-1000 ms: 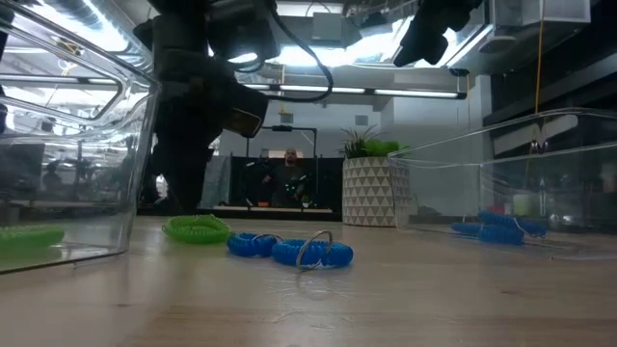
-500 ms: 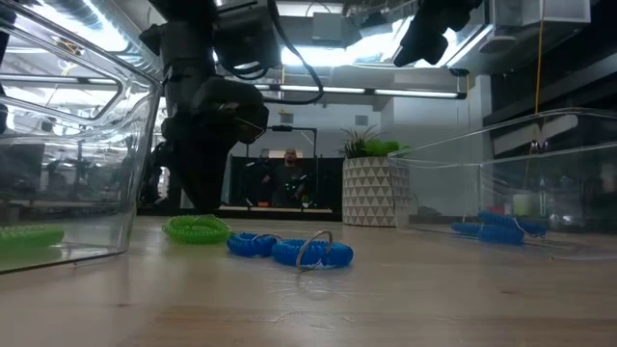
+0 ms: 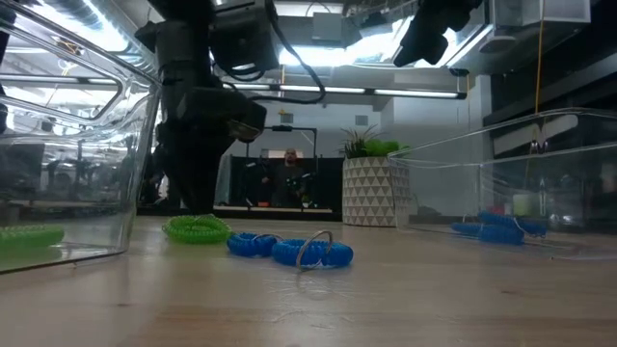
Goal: Sort spring keychains
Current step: Put the green spring keychain into the left transparent bin
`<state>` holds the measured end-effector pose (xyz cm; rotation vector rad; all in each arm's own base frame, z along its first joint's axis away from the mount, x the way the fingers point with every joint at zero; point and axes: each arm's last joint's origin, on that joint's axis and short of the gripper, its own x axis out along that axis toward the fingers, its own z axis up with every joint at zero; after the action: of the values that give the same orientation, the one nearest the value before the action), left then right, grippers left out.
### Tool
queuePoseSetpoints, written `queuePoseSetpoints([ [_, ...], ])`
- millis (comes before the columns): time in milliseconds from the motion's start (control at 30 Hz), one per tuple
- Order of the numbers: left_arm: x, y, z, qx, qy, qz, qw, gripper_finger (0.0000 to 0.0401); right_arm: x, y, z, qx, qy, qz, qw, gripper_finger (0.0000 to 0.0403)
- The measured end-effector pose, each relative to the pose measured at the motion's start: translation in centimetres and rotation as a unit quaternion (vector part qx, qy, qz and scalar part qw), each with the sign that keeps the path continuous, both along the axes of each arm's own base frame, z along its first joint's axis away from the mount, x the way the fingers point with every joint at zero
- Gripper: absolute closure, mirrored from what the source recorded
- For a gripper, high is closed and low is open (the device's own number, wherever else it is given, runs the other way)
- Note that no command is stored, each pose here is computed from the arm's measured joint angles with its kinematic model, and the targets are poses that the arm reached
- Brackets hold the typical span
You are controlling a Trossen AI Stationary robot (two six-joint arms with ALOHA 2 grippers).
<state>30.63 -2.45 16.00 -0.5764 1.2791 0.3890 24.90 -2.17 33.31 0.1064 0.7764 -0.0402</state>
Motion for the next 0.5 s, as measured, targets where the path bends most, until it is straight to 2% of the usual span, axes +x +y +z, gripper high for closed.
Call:
queuePoseSetpoints([
  [267, -0.7, 0.0, -0.5, 0.001, 0.025, 0.000, 1.000, 0.0227, 0.0, 0.0, 0.0, 0.000, 0.000, 0.000, 1.000, 0.0198],
  [500, -1.0, 0.1, -1.0, 0.007, 0.029, 0.008, 1.000, 0.0221, 0.0, 0.0, 0.0, 0.000, 0.000, 0.000, 1.000, 0.0198],
])
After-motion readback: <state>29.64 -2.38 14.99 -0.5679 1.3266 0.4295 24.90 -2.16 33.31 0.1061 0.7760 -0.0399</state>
